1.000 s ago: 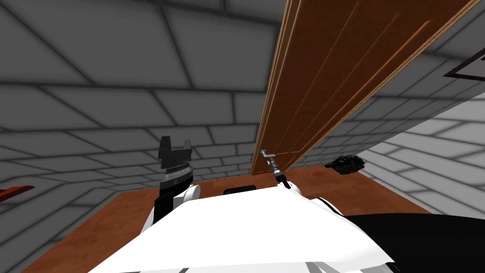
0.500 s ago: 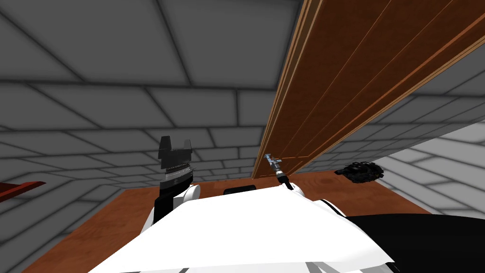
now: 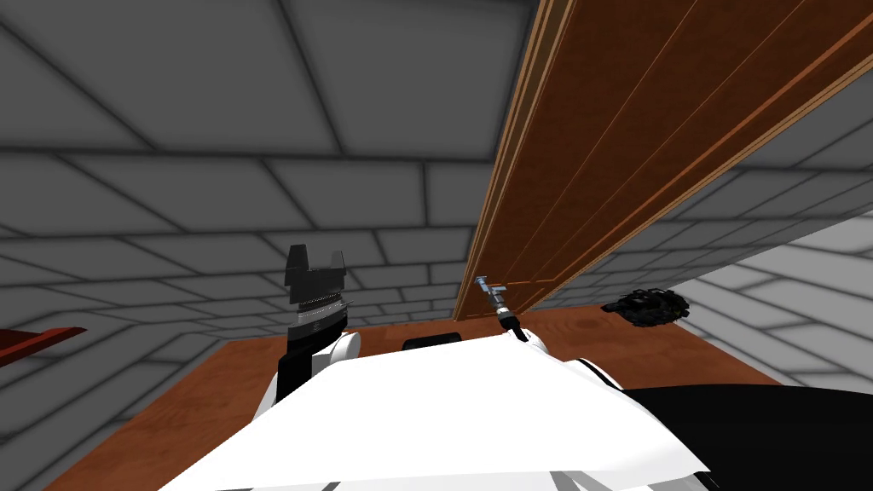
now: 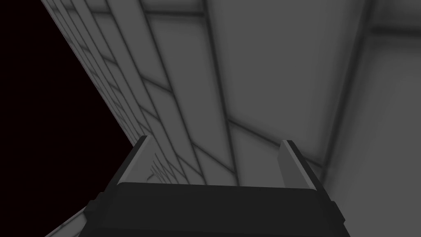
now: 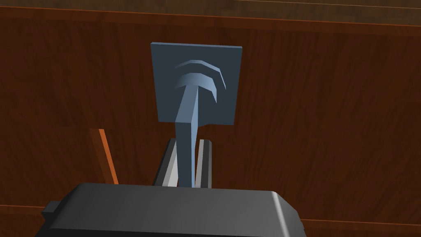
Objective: Pull the door open
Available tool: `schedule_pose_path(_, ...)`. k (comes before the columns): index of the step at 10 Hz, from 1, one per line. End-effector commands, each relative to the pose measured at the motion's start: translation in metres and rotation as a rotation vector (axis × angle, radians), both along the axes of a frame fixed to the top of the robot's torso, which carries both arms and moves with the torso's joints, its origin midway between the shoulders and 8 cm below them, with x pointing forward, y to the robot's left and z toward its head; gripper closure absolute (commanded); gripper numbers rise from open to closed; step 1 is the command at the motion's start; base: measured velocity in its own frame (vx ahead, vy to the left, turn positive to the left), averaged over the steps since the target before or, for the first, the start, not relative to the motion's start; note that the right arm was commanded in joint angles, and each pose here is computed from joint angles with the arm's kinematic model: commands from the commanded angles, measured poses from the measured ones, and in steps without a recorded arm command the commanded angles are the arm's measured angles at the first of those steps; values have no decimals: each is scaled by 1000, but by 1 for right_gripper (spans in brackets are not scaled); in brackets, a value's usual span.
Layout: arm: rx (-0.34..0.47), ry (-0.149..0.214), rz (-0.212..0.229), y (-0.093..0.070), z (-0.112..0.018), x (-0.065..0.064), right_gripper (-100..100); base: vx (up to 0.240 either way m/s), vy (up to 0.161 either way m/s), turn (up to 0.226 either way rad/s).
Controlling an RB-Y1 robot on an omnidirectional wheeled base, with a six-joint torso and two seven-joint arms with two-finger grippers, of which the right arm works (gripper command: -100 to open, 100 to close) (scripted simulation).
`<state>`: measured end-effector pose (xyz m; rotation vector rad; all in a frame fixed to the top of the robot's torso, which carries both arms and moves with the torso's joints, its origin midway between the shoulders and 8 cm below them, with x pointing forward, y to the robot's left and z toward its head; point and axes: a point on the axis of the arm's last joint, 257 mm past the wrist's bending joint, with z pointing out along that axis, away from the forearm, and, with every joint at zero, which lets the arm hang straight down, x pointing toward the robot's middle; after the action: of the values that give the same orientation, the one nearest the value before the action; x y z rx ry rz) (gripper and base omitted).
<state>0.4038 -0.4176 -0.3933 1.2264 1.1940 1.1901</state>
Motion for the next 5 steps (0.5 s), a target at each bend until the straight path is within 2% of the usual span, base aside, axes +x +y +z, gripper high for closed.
schedule_pose_path(1, 0, -3, 0, 0, 1, 0, 100, 0, 0, 0)
schedule_pose_path(3, -1, -2, 13, -2, 0, -9, 100, -126, -58, 134)
schedule_pose_path(5, -3, -4, 32, -5, 0, -21, 100, -191, -66, 150)
